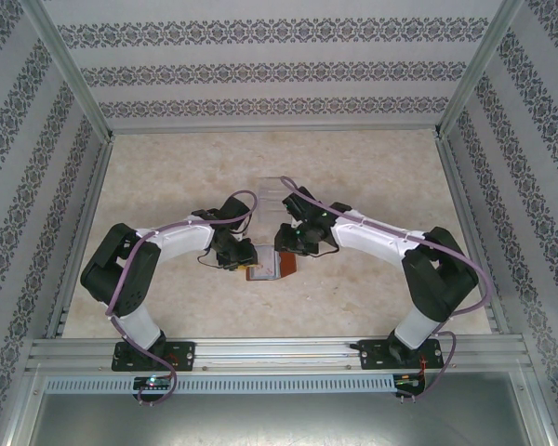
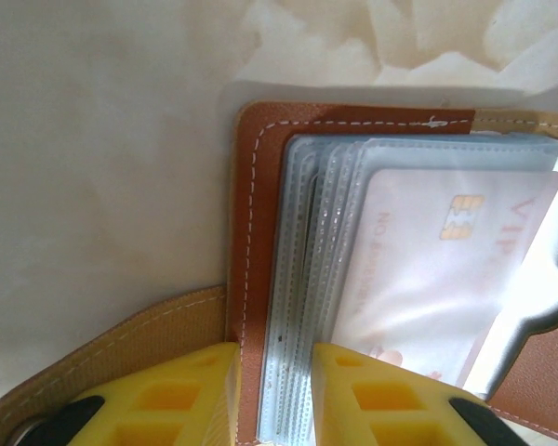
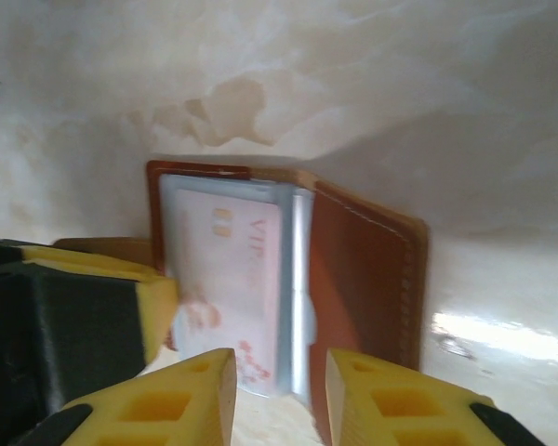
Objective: Take the credit cards out of the card holder
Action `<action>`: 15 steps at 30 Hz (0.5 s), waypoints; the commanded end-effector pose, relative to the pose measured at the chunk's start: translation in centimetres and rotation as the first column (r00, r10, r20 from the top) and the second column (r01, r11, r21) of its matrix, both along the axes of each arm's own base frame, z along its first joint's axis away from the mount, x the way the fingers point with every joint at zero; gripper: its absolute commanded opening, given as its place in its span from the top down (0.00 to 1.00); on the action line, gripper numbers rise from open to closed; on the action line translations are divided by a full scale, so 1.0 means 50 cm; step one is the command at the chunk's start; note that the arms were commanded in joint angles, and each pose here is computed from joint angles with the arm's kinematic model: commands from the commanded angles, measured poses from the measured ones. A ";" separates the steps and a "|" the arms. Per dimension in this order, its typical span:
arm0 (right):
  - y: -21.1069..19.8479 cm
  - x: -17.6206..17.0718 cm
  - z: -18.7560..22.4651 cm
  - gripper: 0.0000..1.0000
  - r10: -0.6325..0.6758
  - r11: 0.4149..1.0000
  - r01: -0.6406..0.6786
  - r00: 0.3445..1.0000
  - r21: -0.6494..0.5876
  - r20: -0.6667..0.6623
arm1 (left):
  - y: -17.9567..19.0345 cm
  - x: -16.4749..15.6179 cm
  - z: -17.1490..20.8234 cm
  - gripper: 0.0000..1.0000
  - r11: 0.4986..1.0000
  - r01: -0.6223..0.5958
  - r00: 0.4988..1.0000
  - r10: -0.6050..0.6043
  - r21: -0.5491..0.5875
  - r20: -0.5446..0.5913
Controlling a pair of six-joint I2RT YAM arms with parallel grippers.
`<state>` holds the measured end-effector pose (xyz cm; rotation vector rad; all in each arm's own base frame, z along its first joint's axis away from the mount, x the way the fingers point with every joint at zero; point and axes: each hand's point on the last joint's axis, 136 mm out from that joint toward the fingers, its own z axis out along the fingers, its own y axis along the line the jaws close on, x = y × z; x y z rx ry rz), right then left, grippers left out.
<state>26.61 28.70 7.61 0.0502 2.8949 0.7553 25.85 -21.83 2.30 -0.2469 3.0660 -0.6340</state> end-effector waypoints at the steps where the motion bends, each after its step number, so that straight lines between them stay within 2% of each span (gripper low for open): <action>1: 0.051 0.003 -0.002 0.70 0.007 0.985 0.002 0.999 0.172 -0.051 | 0.022 -0.014 -0.037 0.74 0.997 0.005 0.999 -0.002 0.081 -0.038; 8: 0.030 -0.001 -0.062 0.74 0.010 0.986 0.004 0.996 0.166 -0.083 | 0.020 -0.015 -0.040 0.74 0.997 0.005 0.999 -0.002 0.080 -0.041; 15: 0.023 -0.007 -0.084 0.72 0.029 0.982 -0.012 0.995 0.188 -0.090 | 0.021 -0.015 -0.042 0.74 0.997 0.005 0.999 -0.002 0.081 -0.043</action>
